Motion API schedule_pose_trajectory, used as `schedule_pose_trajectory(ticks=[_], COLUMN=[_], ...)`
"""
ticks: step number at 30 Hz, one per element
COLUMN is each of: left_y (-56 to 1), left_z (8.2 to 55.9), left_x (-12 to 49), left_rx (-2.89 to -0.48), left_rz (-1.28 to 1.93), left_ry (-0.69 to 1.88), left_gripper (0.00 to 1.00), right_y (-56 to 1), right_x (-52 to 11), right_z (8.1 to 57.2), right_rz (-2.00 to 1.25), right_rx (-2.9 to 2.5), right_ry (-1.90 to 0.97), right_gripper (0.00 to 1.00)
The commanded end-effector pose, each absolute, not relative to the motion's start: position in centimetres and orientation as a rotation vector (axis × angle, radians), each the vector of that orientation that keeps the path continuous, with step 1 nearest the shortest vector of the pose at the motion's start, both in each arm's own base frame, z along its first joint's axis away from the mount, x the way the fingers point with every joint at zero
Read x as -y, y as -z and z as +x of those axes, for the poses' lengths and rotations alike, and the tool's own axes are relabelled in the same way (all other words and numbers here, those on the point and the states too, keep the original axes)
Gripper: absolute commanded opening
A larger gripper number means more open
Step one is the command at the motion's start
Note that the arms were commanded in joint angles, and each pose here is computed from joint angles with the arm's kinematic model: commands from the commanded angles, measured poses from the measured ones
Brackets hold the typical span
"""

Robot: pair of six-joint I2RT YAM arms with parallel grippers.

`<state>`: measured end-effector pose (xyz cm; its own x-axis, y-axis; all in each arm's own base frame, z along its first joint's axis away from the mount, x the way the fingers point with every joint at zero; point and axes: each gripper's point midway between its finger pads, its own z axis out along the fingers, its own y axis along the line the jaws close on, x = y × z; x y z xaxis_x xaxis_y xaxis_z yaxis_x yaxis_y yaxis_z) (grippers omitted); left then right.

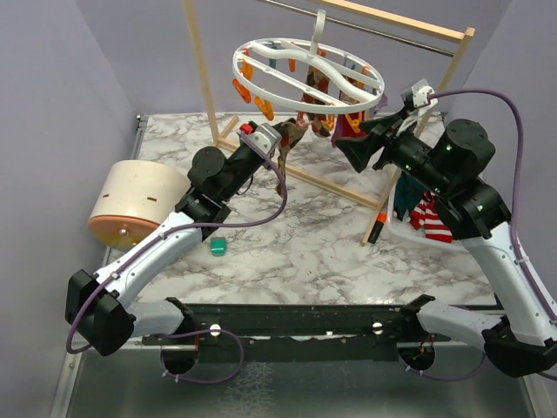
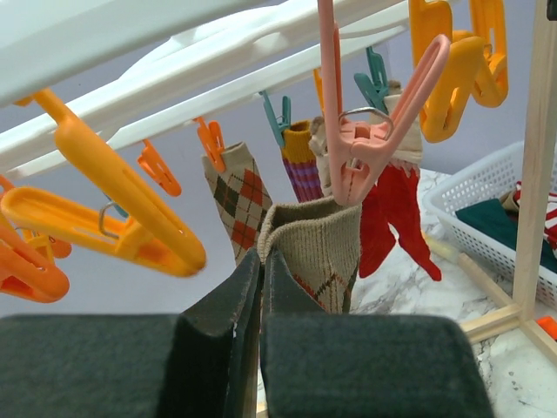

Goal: Clip the socks to the hanger
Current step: Rotate the hanger at the clothesline.

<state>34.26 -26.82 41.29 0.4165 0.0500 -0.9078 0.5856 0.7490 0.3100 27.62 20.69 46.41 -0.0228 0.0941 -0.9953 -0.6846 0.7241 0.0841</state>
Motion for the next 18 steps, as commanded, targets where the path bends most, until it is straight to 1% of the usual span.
schedule_pose_trajectory(ticks=[1, 6, 11, 18], left_y=[-41.7, -40.3, -39.7, -41.0], left_z=[34.5, 34.5, 34.6, 35.1], left_x=[26.6, 26.6, 26.4, 26.2], left_rx=[-1.109, -1.135, -1.148, -1.126], left_rz=[0.655, 0.663, 0.663, 0.648], left_ry=[0.345, 0.346, 0.334, 0.303], left_gripper=[0.0, 0.0, 0.0, 0.0], right_y=[-46.8, -46.4, -46.3, -46.9], right_x=[-20.6, -21.8, -22.5, -24.2], right_z=[27.4, 27.8, 28.4, 28.5], right_rz=[-0.558, -0.639, -0.637, -0.655], right_rx=[-1.463, -1.437, -1.395, -1.35], right_ry=[-0.589, -0.534, -0.544, -0.624], right_gripper=[0.72, 0.71, 0.7, 0.7])
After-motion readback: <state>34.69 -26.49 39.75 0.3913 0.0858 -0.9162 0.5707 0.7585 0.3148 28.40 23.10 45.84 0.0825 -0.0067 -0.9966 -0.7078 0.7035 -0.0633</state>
